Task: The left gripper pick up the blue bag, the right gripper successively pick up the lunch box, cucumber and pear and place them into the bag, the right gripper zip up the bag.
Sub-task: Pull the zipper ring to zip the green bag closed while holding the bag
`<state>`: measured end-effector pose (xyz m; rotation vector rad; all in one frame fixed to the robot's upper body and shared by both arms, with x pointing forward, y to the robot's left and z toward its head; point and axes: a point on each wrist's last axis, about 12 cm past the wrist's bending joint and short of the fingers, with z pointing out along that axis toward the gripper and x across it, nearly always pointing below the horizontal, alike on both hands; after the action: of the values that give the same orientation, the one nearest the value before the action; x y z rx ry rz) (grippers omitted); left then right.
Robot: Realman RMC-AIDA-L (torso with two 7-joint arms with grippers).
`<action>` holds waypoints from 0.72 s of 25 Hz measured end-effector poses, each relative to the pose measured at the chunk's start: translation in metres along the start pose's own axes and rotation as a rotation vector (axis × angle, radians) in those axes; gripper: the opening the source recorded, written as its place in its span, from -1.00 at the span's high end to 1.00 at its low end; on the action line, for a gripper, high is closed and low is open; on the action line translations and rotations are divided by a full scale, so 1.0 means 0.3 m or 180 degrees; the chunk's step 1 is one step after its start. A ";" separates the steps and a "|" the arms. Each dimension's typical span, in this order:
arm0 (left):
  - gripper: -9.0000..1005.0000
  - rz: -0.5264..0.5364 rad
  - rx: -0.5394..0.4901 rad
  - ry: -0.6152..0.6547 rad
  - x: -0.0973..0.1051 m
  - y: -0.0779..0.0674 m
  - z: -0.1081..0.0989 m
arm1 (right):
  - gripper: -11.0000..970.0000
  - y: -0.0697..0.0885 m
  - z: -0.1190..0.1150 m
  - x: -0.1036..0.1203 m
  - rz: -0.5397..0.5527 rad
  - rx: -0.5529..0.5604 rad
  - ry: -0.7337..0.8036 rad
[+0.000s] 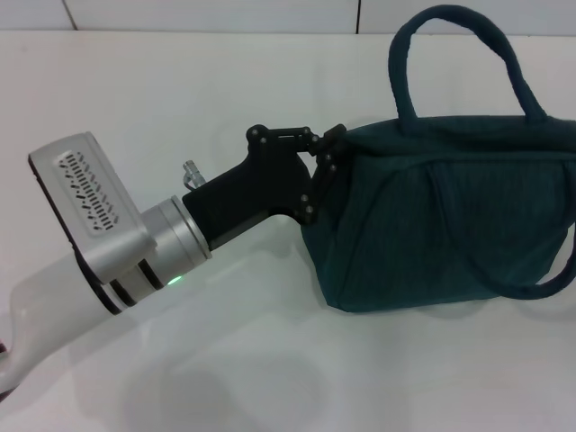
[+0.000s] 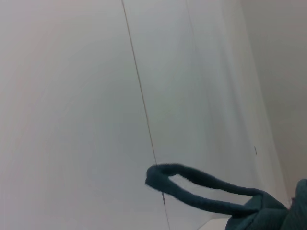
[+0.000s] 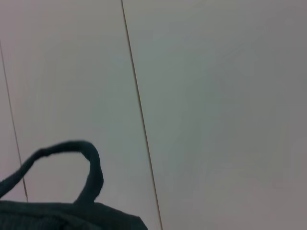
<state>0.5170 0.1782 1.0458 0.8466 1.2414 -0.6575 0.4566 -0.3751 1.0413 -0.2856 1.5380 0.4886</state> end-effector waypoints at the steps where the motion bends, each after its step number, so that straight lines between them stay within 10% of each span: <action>1: 0.88 -0.0004 0.0000 -0.0001 0.000 0.000 0.000 | 0.94 0.000 -0.002 0.002 0.0001 0.0004 0.0013; 18: 0.88 0.0030 0.0032 -0.0033 -0.004 -0.004 0.003 | 0.87 0.004 0.000 0.000 0.0026 0.0030 -0.0031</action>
<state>0.5161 0.1769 1.0470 0.8560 1.2250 -0.6602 0.4561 -0.3741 1.0413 -0.2696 1.5321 0.4884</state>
